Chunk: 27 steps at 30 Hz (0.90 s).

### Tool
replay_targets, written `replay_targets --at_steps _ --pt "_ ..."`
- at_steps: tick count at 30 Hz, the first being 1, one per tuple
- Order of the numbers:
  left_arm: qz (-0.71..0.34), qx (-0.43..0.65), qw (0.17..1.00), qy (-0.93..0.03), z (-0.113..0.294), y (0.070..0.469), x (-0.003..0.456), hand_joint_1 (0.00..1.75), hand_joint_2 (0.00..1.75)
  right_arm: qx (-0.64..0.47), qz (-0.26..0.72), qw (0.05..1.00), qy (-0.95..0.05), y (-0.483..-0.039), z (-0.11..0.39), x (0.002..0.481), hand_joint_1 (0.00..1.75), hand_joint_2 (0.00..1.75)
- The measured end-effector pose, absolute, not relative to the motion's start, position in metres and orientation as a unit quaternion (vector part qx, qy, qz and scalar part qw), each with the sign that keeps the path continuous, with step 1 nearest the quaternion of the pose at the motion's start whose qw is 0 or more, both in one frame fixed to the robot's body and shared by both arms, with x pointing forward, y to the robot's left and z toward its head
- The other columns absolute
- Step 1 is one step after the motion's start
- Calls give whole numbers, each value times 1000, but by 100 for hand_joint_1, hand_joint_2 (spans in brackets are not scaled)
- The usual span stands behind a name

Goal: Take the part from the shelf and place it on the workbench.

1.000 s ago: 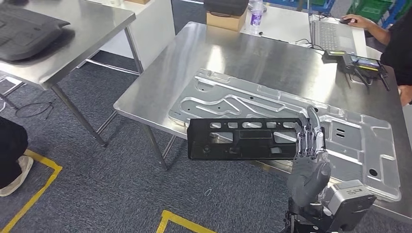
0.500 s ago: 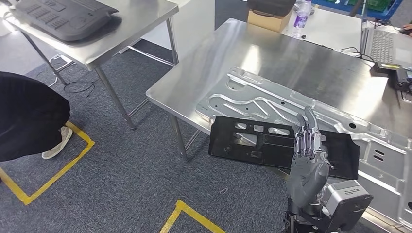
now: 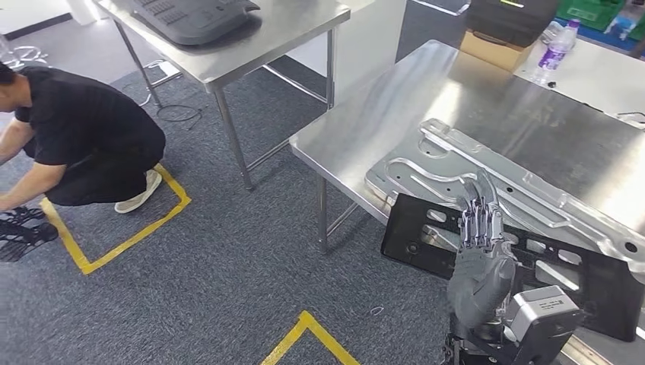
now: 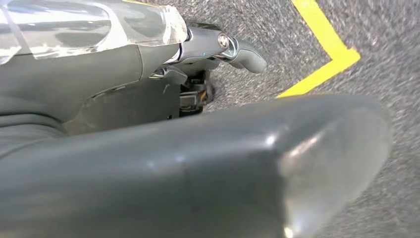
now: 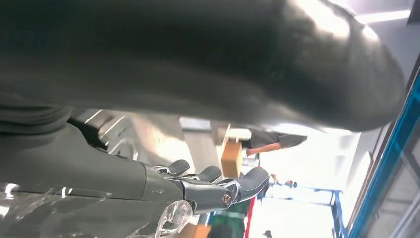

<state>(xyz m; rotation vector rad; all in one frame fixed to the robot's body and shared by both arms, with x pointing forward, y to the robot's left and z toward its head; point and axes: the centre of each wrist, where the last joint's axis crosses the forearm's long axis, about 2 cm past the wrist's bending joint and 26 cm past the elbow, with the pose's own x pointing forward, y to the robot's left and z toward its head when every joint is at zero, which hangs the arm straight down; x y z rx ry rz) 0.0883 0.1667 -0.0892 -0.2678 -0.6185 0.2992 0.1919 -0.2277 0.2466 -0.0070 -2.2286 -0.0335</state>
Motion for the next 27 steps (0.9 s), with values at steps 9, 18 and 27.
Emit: replay_targets --at_steps 9,18,27 --pt "145 -130 933 -304 -89 168 89 0 0 -3 -12 440 -898 -228 247 192 0 0" --pt "144 -129 933 -304 -89 168 90 0 0 -2 -12 439 -898 -227 247 192 0 0" --pt "143 -128 934 -303 -89 167 89 0 0 3 -11 442 -897 -227 247 192 0 0"
